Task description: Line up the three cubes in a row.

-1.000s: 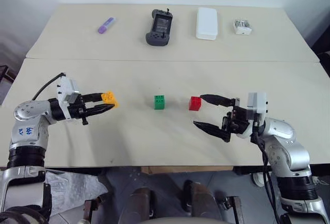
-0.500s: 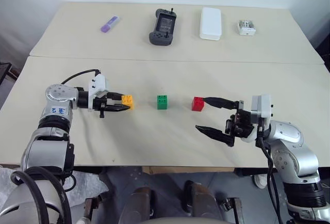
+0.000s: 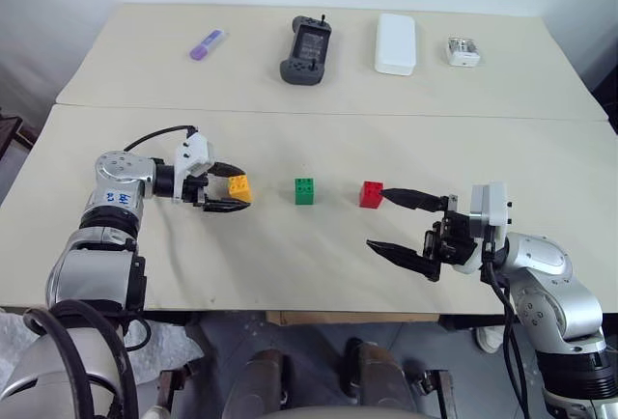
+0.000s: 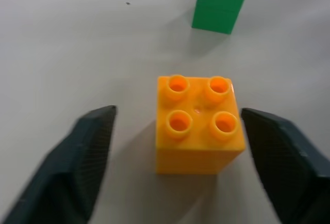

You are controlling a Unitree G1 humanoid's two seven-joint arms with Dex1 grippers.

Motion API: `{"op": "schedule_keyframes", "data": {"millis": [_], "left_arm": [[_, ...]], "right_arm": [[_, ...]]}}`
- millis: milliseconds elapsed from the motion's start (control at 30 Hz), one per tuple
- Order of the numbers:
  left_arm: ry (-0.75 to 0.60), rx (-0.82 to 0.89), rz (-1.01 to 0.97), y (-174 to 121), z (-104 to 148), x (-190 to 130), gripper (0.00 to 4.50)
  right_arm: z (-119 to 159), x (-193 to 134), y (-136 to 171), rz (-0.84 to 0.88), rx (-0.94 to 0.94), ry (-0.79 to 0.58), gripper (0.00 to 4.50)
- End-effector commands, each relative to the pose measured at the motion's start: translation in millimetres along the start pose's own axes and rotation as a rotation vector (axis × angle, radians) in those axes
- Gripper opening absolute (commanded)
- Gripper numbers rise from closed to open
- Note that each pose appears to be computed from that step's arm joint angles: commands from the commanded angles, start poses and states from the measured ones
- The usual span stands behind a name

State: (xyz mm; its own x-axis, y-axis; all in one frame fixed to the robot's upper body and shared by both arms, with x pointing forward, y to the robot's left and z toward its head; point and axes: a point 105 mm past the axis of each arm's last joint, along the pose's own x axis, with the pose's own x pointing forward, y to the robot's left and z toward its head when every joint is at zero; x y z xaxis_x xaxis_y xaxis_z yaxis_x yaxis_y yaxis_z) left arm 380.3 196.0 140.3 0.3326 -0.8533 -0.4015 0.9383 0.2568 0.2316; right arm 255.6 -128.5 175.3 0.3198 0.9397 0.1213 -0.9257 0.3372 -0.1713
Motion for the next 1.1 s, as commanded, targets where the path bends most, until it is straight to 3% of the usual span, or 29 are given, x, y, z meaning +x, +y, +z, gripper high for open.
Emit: {"op": "schedule_keyframes", "data": {"millis": [33,767,1100], "left_arm": [[0.022,0.013,0.026,0.9,-5.0,-12.2,4.39],[0.019,-0.021,0.130,5.9,-14.8,-35.1,4.39],[-0.186,0.050,0.109,-14.3,7.3,-84.7,4.39]], "right_arm": [[10.7,0.7,1.7,0.016,-0.040,-0.024,4.50],[9.2,1.4,2.3,0.048,-0.027,-0.023,4.50],[5.3,-42.1,-29.6,0.009,-0.088,0.007,4.50]]}}
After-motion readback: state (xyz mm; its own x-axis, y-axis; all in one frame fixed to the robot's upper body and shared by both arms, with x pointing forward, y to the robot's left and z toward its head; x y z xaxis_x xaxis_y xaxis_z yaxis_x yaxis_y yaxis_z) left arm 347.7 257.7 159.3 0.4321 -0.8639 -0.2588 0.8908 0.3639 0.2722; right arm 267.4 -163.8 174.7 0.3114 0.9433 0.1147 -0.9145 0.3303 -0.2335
